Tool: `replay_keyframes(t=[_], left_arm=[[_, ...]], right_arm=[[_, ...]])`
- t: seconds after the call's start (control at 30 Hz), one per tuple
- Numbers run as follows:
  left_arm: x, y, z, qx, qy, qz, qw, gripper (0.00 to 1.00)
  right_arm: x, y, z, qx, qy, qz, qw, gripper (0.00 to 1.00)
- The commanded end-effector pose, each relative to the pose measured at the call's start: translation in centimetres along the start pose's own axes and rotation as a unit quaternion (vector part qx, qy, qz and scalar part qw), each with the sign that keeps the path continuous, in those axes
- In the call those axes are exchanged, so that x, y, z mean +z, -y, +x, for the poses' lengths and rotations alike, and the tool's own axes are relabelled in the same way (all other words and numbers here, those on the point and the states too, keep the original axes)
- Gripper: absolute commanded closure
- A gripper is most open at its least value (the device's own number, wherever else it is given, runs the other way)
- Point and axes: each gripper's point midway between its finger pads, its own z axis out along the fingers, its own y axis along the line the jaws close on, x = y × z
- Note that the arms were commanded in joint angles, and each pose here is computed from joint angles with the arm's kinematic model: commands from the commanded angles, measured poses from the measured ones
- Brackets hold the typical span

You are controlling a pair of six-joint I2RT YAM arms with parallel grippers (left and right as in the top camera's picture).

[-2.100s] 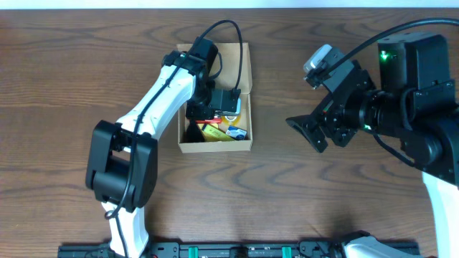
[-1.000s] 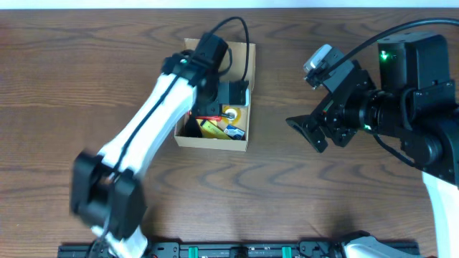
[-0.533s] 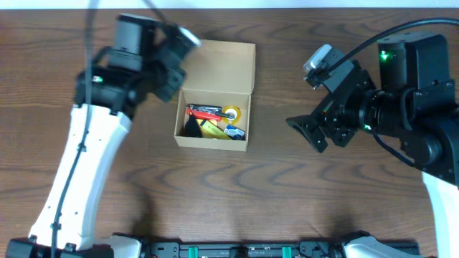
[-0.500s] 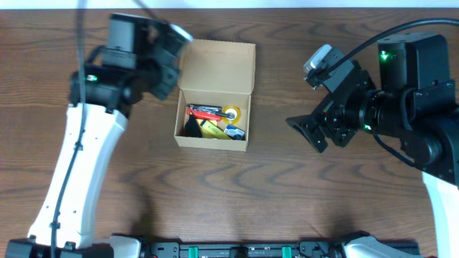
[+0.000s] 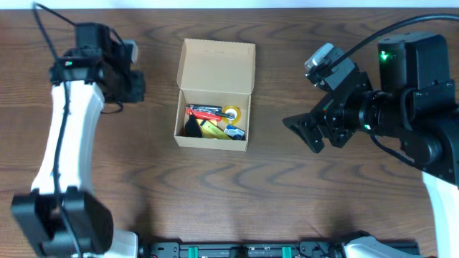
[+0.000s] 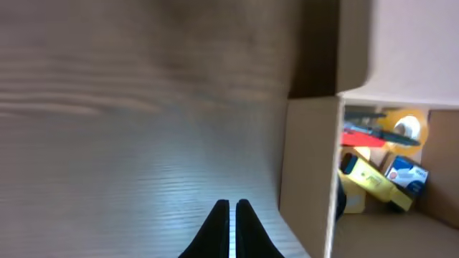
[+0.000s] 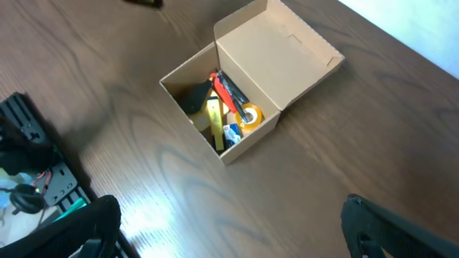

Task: Pack container
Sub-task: 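Lift the left gripper out and move it toward the box lid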

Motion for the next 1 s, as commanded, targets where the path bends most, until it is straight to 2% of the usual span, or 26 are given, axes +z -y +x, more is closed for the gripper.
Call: replay_keyframes(t=[0.0, 0.2, 0.47, 0.6, 0.97], left_arm=[[3.1, 1.4, 1.6, -0.021, -0.034, 0.061, 0.997, 0.94], [6.4, 1.4, 3.8, -0.066, -0.066, 0.082, 0.992, 0.94], [7.6, 3.6, 6.2, -0.106, -0.107, 0.144, 0.978, 0.94], [7.5, 4.6, 6.7, -0.106, -0.118, 0.165, 0.973, 0.94], [7.5, 6.5, 8.2, -0.090, -0.149, 0.167, 0.970, 0.94]], right_arm=[[-0.1, -0.6, -0.1, 0.013, 0.003, -0.018, 1.000, 0.01], [-0.1, -0.8, 0.4, 0.030, -0.006, -0.022, 0.999, 0.01], [-0.1, -0.8, 0.3, 0.029, -0.005, -0.022, 0.999, 0.01], [-0.1, -0.7, 0.1, 0.028, -0.001, -0.020, 0.999, 0.01], [-0.1, -0.6, -0.1, 0.030, 0.004, -0.019, 0.999, 0.01]])
